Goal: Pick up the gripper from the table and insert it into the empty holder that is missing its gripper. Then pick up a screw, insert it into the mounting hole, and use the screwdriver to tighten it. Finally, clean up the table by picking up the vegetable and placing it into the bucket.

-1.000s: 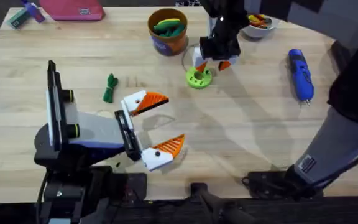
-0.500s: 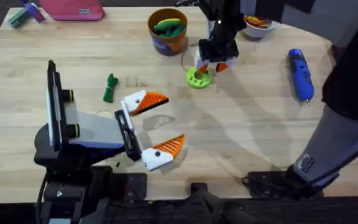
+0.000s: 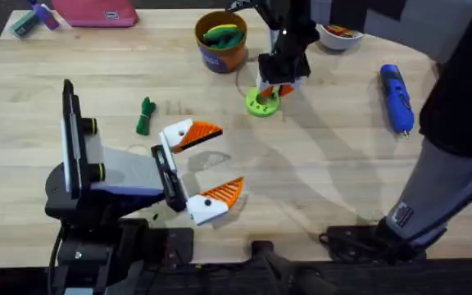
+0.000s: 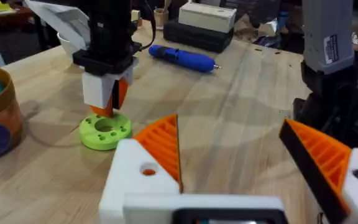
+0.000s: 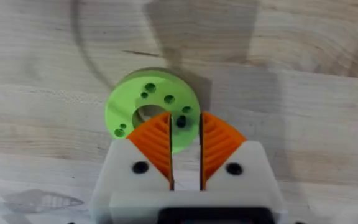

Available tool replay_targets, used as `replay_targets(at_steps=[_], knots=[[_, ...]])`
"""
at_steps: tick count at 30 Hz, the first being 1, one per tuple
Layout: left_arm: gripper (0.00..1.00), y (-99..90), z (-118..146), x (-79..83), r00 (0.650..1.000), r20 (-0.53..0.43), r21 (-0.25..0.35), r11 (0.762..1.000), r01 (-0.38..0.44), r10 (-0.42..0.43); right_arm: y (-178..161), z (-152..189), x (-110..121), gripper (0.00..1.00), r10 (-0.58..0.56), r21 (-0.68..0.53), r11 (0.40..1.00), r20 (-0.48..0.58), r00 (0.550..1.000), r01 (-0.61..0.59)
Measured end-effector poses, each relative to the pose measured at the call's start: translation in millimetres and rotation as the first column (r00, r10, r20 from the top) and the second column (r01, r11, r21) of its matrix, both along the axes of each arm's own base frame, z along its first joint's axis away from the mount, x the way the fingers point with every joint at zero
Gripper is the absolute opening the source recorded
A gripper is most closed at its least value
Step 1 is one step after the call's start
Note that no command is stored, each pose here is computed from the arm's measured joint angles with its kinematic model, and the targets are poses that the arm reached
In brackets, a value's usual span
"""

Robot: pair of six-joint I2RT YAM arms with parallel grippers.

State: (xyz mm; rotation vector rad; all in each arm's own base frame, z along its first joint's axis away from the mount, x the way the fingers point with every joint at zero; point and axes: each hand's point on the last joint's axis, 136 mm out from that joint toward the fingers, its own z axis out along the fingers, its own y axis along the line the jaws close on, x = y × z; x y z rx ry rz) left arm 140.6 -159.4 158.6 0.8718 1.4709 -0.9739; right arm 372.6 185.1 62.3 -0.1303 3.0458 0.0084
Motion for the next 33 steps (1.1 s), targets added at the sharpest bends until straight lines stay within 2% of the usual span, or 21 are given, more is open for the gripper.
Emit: replay_targets(at_steps=[11,14,33], knots=[[0.986,0.0,0.0,0.0,1.000,0.000,0.000,1.000,0.000,0.000,0.2,0.0,-0.2,0.090,0.000,0.000,1.000,0.000,1.000,0.000],[0.986,0.0,-0.1,0.0,1.000,0.000,0.000,1.000,0.000,0.000,1.2,0.0,-0.4,0.014,0.001,0.001,1.000,0.001,1.000,-0.001],[0.985,0.0,0.0,0.0,1.000,0.000,0.000,1.000,0.000,0.000,3.1,0.4,0.1,0.006,0.003,0.003,1.000,0.005,1.000,-0.003]])
